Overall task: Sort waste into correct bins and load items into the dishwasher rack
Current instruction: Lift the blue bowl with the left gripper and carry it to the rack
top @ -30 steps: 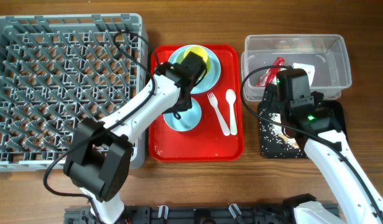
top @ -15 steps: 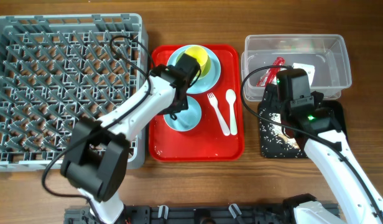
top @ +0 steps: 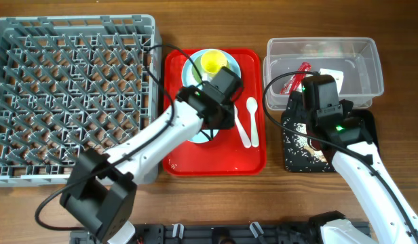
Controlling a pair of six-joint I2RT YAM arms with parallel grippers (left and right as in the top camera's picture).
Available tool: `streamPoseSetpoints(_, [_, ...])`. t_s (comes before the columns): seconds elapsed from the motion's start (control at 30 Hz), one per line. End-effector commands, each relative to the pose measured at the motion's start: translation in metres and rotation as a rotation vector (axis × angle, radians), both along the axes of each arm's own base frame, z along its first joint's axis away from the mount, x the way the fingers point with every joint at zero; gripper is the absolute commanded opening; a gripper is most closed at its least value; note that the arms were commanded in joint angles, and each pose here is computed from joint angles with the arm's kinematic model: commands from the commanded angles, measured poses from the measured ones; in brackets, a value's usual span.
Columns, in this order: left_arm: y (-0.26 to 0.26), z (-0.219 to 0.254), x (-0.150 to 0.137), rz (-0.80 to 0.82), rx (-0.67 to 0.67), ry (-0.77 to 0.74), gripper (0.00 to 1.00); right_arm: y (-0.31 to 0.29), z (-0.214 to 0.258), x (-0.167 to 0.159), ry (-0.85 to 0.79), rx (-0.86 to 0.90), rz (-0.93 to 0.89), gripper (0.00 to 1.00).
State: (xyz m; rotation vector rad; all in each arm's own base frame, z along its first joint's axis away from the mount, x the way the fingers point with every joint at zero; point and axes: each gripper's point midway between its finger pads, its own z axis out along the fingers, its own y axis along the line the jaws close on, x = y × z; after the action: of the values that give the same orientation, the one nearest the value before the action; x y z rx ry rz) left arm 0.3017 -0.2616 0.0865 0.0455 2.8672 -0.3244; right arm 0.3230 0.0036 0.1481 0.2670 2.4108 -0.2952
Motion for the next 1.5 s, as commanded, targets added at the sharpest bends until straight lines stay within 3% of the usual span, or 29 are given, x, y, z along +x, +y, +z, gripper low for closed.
streamPoseSetpoints(0.0, [0.005,-0.023,0.004,0.016,0.05,-0.009,0.35,-0.003,0.004,0.002,-0.012,-0.011,-0.011,1.0])
streamPoseSetpoints(0.43, [0.001,-0.062,0.007,0.01,0.098,0.03,0.27,-0.003,0.004,0.002,-0.012,-0.011,-0.011,1.0])
streamPoseSetpoints(0.53, [0.002,-0.065,0.006,0.01,0.103,0.035,0.13,-0.003,0.004,0.002,-0.012,-0.012,-0.011,1.0])
streamPoseSetpoints(0.63, [0.002,-0.065,0.007,0.012,0.104,0.03,0.13,-0.003,0.004,0.002,-0.012,-0.011,-0.011,1.0])
streamPoseSetpoints(0.7, [0.004,-0.065,0.009,0.017,0.118,0.019,0.05,-0.003,0.004,0.002,-0.012,-0.011,-0.011,1.0])
streamPoseSetpoints(0.8, [0.004,-0.065,0.009,0.016,0.118,0.02,0.04,-0.003,0.004,0.002,-0.012,-0.011,-0.011,1.0])
streamPoseSetpoints(0.93, [-0.014,-0.06,-0.002,-0.024,0.015,0.081,0.04,-0.003,0.004,0.002,-0.012,-0.011,-0.011,1.0])
streamPoseSetpoints(1.03, [-0.028,-0.028,0.004,-0.137,-0.044,0.012,0.04,-0.003,0.004,0.002,-0.012,-0.011,-0.011,1.0])
streamPoseSetpoints(1.23, [-0.006,0.107,0.041,-0.203,-0.252,-0.203,0.04,-0.003,0.004,0.002,-0.012,-0.011,-0.011,1.0])
streamPoseSetpoints(1.3, [0.027,0.147,0.059,-0.163,-0.373,-0.256,0.04,-0.003,0.004,0.002,-0.012,-0.011,-0.011,1.0])
streamPoseSetpoints(1.47, [0.121,0.188,0.093,-0.096,-0.689,-0.3,0.04,-0.003,0.004,0.002,-0.012,-0.011,-0.011,1.0])
